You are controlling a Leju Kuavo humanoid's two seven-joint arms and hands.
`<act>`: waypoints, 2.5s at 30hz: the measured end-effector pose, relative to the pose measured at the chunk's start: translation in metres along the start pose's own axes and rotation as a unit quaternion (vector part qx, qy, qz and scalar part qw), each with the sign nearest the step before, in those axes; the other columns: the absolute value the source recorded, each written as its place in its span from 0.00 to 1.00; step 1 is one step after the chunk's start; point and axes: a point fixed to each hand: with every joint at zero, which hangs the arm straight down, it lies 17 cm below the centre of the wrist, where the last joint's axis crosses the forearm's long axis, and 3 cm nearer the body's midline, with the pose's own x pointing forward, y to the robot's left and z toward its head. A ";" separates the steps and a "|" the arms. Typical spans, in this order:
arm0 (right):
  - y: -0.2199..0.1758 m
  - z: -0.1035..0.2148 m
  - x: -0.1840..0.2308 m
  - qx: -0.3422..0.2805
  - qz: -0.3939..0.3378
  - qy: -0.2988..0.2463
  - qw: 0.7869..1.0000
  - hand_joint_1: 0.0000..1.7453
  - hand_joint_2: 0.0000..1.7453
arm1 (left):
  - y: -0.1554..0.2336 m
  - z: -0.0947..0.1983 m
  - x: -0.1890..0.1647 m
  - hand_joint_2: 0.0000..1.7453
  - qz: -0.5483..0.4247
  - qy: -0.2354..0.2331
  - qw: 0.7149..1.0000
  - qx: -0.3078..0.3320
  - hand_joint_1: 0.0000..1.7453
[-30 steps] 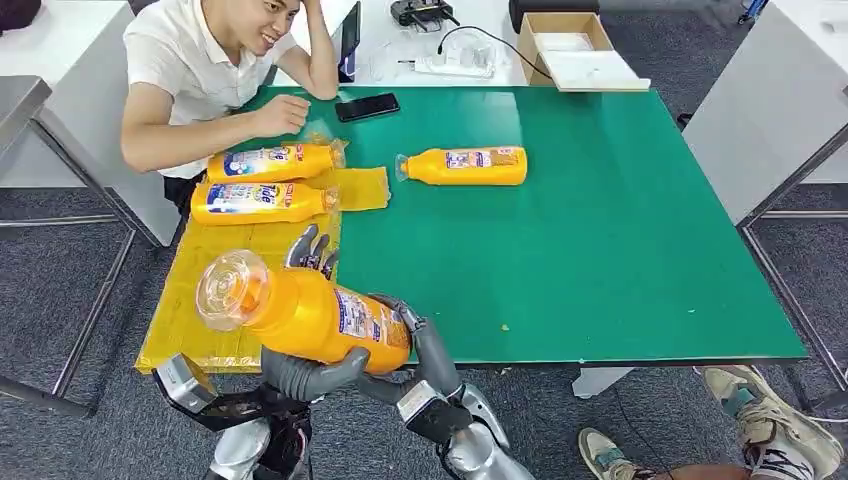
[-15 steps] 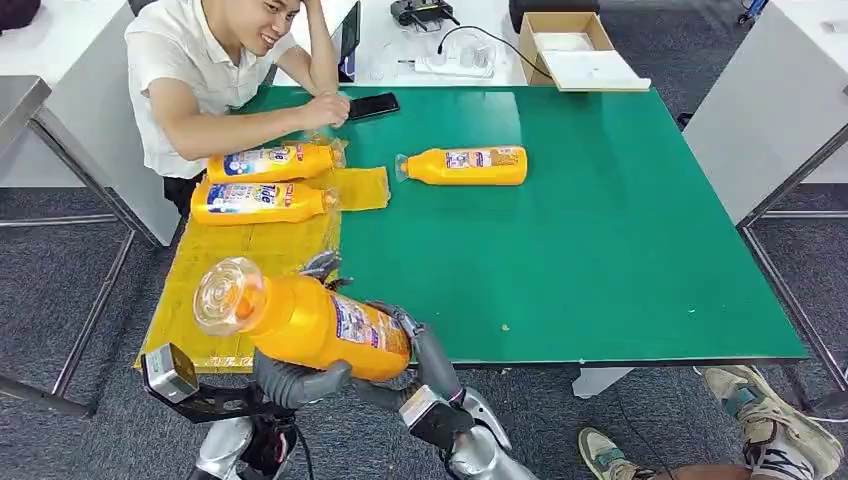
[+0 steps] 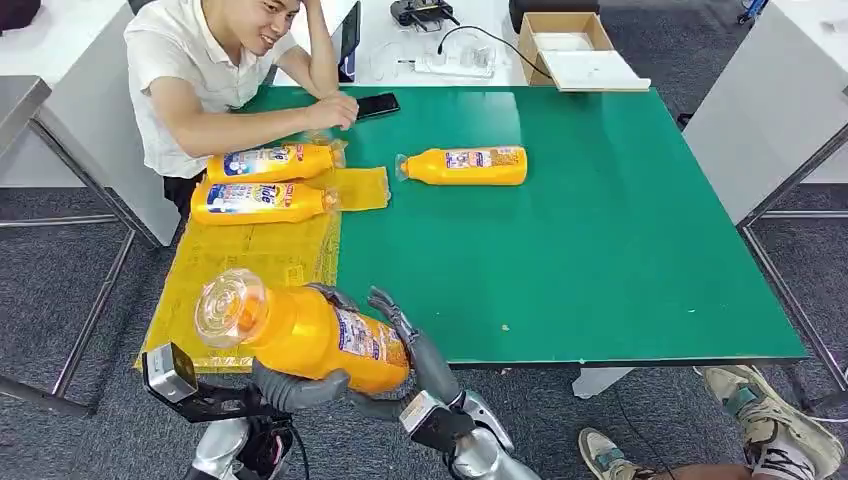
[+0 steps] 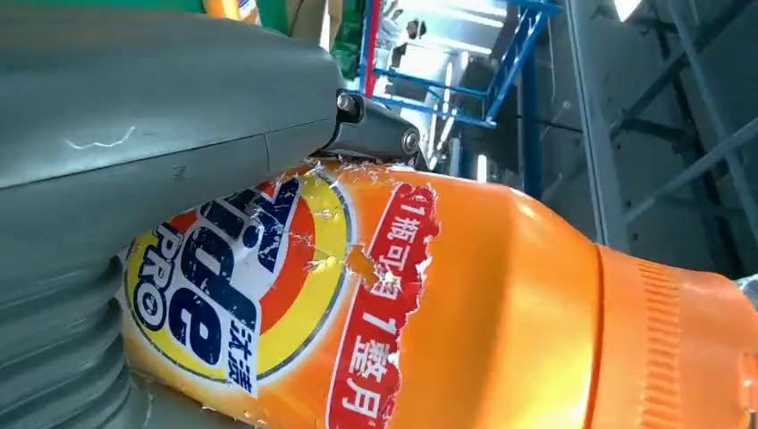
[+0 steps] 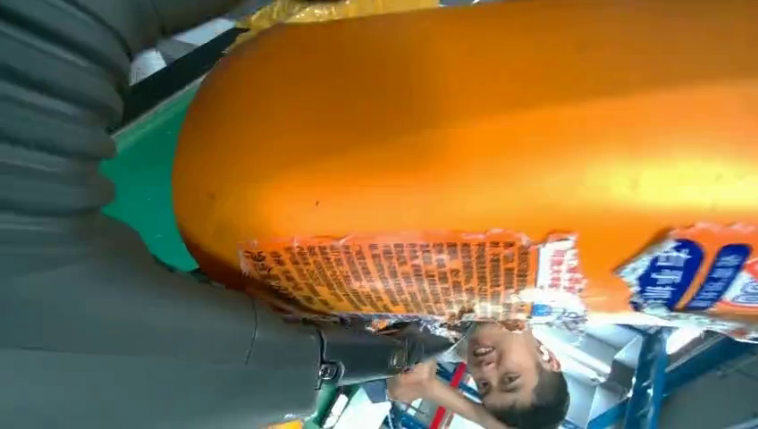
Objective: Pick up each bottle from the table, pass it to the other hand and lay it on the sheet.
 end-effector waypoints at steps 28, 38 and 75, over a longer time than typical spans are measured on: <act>-0.171 0.046 0.019 -0.242 0.304 -0.014 0.921 0.00 0.00 | 0.135 -0.010 0.010 1.00 -0.410 0.083 0.896 0.148 1.00; -0.232 0.075 0.052 -0.331 0.304 -0.027 0.893 0.00 0.00 | 0.198 -0.042 0.050 1.00 -0.708 0.084 0.691 0.121 1.00; -0.215 0.039 0.048 -0.318 0.227 -0.041 0.919 0.00 0.00 | 0.277 0.008 -0.127 1.00 -0.638 0.462 0.608 -0.100 1.00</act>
